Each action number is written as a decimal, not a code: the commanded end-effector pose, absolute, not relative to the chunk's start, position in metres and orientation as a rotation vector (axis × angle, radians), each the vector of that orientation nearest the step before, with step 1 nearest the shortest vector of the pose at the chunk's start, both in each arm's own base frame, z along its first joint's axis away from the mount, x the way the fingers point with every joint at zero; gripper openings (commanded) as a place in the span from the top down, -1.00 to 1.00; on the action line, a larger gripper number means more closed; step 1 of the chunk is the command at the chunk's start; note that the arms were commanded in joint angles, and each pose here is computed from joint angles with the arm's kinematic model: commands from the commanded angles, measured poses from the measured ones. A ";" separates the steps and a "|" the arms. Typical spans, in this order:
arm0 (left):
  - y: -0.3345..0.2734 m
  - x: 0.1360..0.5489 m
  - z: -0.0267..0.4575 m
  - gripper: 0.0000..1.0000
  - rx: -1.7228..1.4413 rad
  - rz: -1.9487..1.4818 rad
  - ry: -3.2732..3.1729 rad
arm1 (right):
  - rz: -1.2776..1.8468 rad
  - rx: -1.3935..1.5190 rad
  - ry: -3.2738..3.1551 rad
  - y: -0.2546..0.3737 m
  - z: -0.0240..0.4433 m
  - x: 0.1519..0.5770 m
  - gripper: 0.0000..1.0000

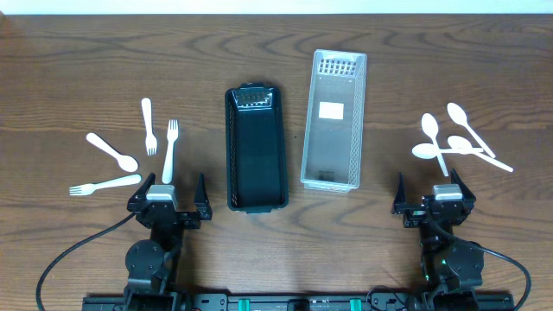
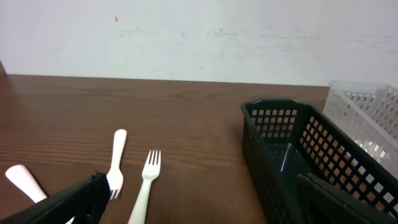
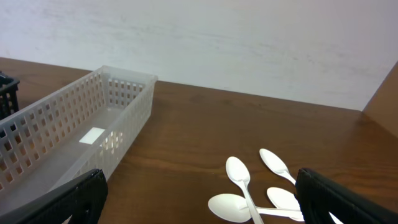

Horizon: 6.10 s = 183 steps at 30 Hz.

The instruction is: Pack container

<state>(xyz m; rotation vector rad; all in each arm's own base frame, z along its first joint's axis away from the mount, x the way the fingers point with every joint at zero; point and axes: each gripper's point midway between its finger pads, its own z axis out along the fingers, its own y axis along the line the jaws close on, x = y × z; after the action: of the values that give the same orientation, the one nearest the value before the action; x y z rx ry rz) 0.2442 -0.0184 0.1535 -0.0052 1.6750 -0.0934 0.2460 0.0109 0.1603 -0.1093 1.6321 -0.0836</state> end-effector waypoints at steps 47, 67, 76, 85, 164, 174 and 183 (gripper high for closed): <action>-0.025 0.324 0.175 0.88 -0.165 0.029 2.862 | 0.409 -0.605 2.645 0.161 0.174 0.376 0.97; -0.030 0.308 0.124 0.88 -0.137 0.057 2.999 | 0.293 -0.805 3.089 0.170 0.057 0.277 0.97; -0.036 0.292 0.100 0.88 -0.095 0.071 3.053 | 0.383 -1.049 3.111 0.195 0.060 0.236 0.97; -0.036 0.291 0.099 0.88 -0.095 0.072 3.056 | 0.496 -1.190 3.130 0.213 0.066 0.204 0.97; -0.039 0.312 0.102 0.66 -0.095 0.048 2.972 | 0.207 -0.034 2.863 0.054 0.063 0.443 0.84; -0.039 0.311 0.102 0.24 -0.096 0.048 2.973 | 0.041 0.272 2.549 -0.059 0.233 0.437 -0.54; -0.039 0.311 0.102 0.24 -0.096 0.048 2.973 | 0.002 0.322 2.819 -0.106 0.178 0.382 -0.51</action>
<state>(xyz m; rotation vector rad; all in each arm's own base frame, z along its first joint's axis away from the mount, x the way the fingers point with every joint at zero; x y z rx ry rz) 0.3124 -0.0388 0.1043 -0.1083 2.9624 0.0375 0.3879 -0.1011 0.2320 0.3848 2.6506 -0.0024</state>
